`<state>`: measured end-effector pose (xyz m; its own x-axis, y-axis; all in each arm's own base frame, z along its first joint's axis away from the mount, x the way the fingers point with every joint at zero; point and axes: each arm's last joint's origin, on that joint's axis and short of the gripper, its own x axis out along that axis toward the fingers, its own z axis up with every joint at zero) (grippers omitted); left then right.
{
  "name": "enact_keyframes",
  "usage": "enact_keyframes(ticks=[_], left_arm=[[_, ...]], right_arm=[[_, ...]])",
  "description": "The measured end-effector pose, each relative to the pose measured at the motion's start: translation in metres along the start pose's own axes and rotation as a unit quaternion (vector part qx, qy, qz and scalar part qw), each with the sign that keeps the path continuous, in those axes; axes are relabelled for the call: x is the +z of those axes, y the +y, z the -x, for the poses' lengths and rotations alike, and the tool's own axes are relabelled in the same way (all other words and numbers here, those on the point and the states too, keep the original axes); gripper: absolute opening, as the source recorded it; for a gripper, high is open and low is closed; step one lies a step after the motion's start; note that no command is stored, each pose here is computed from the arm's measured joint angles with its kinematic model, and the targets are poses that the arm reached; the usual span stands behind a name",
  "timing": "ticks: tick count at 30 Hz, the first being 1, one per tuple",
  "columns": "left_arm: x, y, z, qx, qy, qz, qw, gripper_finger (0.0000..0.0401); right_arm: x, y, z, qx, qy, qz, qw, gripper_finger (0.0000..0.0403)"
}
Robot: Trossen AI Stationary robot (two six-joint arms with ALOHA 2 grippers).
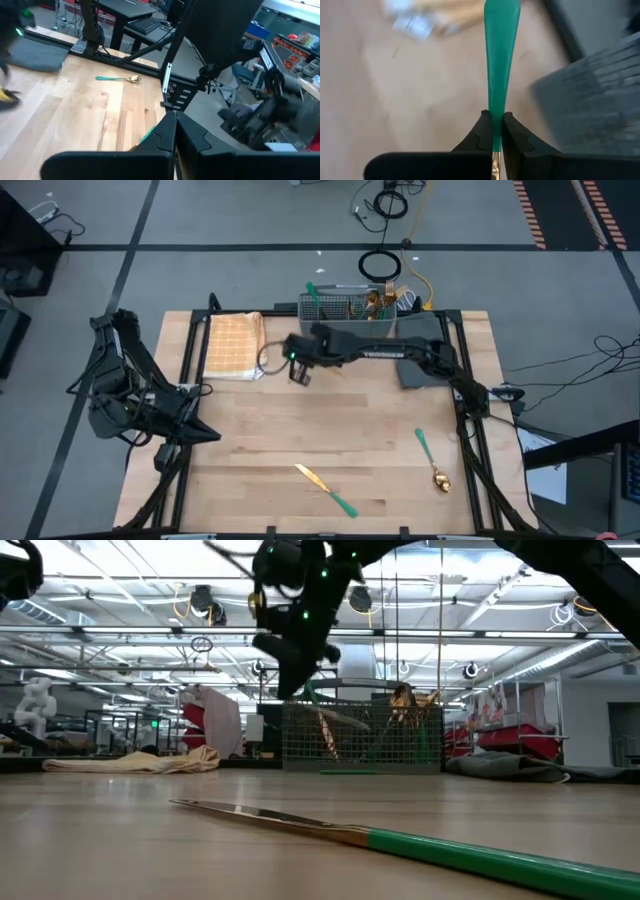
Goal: Sort silverware
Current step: Put the knife into the middle left section of the dish rack
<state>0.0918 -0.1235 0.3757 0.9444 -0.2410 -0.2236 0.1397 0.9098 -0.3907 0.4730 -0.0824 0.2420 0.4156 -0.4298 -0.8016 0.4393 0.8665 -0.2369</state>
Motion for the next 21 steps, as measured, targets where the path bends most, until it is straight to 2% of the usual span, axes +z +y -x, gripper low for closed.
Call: enact_keyframes(ticks=[6, 11, 14, 17, 21], left_arm=[[-0.003, -0.002, 0.003, -0.011, 0.009, -0.007, 1.0, 0.001], [-0.005, -0.004, 0.005, -0.018, 0.014, -0.013, 1.0, 0.001], [-0.006, -0.005, 0.006, -0.017, 0.014, -0.018, 1.0, 0.001], [-0.007, -0.005, 0.007, -0.012, 0.013, -0.023, 1.0, 0.001], [-0.008, -0.004, 0.007, -0.008, 0.015, -0.029, 0.999, 0.001]], right_arm=[[0.028, -0.043, 0.038, -0.03, -0.128, -0.054, 0.99, 0.0], [0.037, -0.079, 0.073, -0.068, -0.249, -0.085, 0.962, 0.0], [0.032, -0.099, 0.08, -0.083, -0.317, -0.108, 0.938, 0.0], [0.017, -0.118, 0.074, -0.097, -0.367, -0.127, 0.916, 0.0], [-0.011, -0.135, 0.051, -0.105, -0.388, -0.152, 0.903, 0.0]])
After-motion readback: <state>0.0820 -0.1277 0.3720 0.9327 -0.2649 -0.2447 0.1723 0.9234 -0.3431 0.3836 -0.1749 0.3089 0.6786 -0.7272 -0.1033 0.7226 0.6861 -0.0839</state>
